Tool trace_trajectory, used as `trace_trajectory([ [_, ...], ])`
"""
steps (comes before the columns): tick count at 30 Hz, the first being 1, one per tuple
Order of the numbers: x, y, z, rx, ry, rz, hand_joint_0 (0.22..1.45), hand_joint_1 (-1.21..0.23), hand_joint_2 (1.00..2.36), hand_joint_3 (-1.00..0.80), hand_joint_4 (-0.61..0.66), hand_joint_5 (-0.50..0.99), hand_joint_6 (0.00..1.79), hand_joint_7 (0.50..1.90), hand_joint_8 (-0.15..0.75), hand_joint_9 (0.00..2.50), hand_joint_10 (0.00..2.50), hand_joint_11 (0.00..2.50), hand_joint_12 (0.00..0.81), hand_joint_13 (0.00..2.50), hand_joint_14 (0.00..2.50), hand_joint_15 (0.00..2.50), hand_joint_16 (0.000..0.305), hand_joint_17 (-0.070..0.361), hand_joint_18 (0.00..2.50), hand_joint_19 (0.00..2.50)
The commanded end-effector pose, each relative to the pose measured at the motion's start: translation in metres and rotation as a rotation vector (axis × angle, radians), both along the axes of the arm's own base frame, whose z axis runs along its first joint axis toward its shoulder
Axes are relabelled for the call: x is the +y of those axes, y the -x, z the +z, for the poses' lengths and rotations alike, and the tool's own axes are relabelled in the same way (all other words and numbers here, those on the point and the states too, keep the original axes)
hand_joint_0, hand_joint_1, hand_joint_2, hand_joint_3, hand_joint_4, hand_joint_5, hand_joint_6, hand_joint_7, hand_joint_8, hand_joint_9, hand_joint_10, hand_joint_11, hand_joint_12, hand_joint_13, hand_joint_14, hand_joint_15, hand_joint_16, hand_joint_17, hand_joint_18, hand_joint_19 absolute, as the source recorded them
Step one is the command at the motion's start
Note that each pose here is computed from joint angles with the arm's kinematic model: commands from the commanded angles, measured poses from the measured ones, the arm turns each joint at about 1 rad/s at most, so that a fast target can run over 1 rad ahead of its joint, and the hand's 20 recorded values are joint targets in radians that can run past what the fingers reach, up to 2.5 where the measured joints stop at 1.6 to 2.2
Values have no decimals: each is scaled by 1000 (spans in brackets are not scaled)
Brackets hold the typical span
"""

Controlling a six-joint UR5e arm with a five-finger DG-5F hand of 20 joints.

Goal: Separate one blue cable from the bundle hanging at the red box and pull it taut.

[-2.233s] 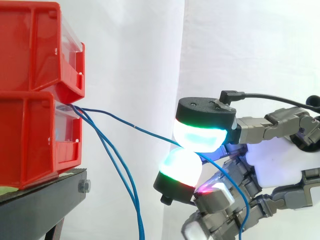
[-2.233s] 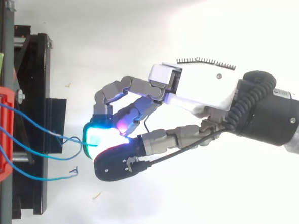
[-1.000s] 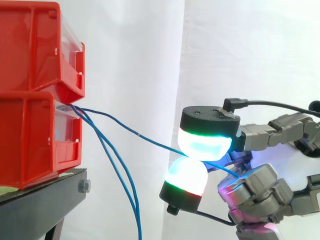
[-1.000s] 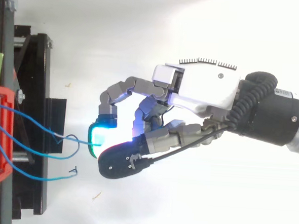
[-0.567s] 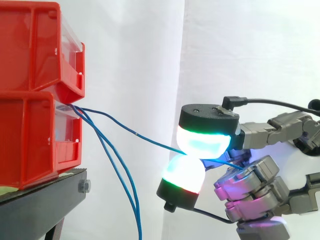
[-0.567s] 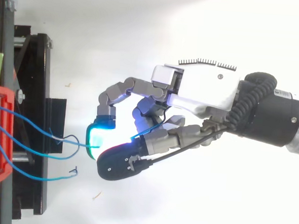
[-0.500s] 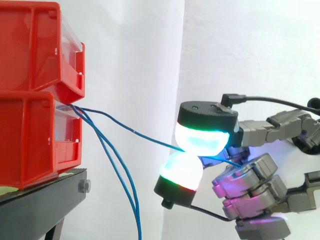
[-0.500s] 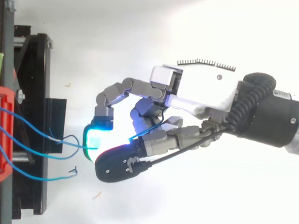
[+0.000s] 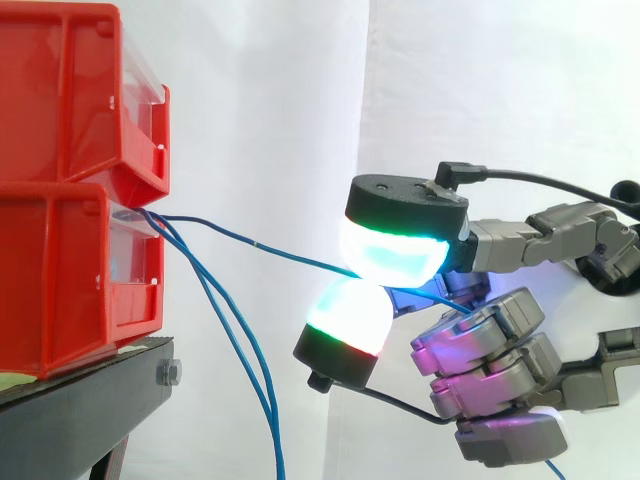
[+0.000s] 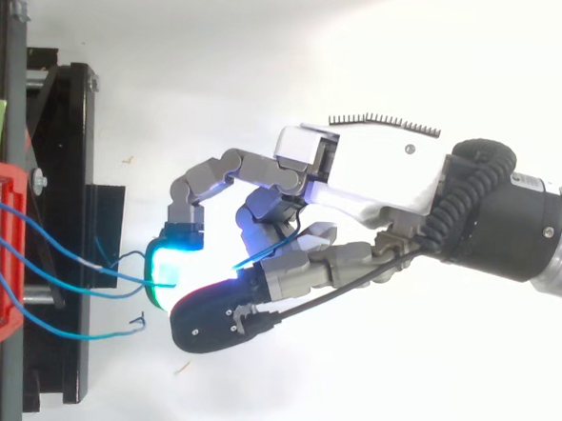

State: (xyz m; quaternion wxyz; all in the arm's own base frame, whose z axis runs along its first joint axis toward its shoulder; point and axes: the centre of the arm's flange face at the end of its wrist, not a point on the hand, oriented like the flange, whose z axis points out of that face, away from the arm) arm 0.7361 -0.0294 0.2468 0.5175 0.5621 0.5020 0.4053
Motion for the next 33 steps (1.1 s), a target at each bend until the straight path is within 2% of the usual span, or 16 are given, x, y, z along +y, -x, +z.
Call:
trace_trajectory([
  [1, -1, 0, 0, 0, 0, -3, 745, -755, 1016, -295, 76, -213, 859, 1048, 332, 914, 1457, 1509, 385, 852, 2062, 1526, 40, 90, 1234, 1378],
  [11, 0, 0, 0, 0, 0, 0, 736, -760, 1018, -260, 68, -213, 858, 1077, 321, 916, 1459, 1526, 385, 853, 2040, 1554, 40, 90, 1226, 1394],
  [21, 0, 0, 0, 0, 0, 0, 730, -768, 1018, -265, 82, -214, 870, 1029, 314, 898, 1505, 1571, 389, 834, 2020, 1583, 42, 94, 1193, 1424],
  [33, 1, 0, 0, 0, 0, 2, 725, -767, 1021, -231, 62, -212, 871, 1049, 330, 897, 1570, 1521, 392, 831, 2065, 1515, 42, 94, 1198, 1397],
])
